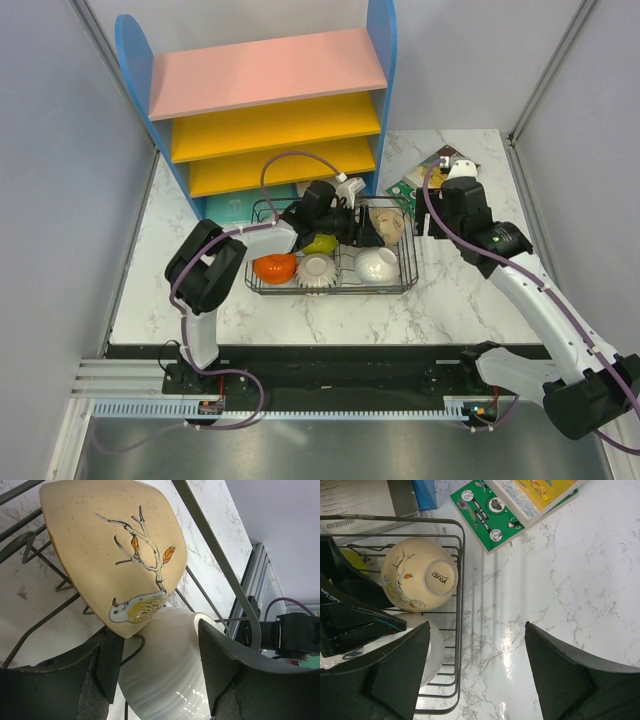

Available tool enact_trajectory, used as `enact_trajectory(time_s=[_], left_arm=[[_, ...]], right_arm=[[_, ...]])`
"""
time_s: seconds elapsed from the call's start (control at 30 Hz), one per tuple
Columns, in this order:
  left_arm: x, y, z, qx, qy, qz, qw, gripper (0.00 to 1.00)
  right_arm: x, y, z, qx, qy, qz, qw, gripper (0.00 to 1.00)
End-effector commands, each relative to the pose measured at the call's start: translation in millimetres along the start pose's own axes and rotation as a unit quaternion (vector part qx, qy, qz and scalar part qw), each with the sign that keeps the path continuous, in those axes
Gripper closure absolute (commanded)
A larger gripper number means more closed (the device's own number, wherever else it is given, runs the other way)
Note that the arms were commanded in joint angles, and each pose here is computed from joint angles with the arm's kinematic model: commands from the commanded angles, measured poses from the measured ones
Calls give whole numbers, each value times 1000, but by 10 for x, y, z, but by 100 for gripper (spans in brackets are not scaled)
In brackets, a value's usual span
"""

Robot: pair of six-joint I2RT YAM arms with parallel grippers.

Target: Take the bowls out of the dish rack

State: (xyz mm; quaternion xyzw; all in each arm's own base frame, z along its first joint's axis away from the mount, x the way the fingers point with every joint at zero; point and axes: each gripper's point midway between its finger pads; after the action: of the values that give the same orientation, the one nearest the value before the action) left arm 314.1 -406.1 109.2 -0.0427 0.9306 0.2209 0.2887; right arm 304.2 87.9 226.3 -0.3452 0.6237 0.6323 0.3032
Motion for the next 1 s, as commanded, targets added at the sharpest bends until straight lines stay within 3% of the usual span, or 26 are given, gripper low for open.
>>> enact_trajectory(time_s=[0.0, 0.4, 0.5, 0.67, 0.97], left_arm=[[-284, 81, -248, 31, -27, -52, 998, 34], [-345, 84, -330, 50, -29, -48, 997, 35], [-354, 73, -370, 62, -26, -48, 997, 40], [-393, 81, -472, 80, -19, -50, 995, 56], [-339, -19, -367, 71, -7, -30, 997, 53]], right_arm=[[25, 45, -76, 10, 1, -6, 1000, 16], [35, 19, -39, 4, -2, -1, 1000, 16], [30, 17, -47, 5, -1, -1, 1000, 16], [44, -1, -41, 5, -1, 2, 1000, 16], [76, -18, -34, 4, 1, 7, 1000, 16]])
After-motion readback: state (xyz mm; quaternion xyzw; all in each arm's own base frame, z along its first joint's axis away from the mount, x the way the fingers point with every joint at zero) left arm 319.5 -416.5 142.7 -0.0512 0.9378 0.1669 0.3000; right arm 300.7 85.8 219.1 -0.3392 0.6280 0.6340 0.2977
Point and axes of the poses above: each gripper's point midway between its finger pads, its own y axis back along the fingers, its own z axis along the line the jaws close on, x = y × z, and after that the axes turned 5 degrees about y, right-handed
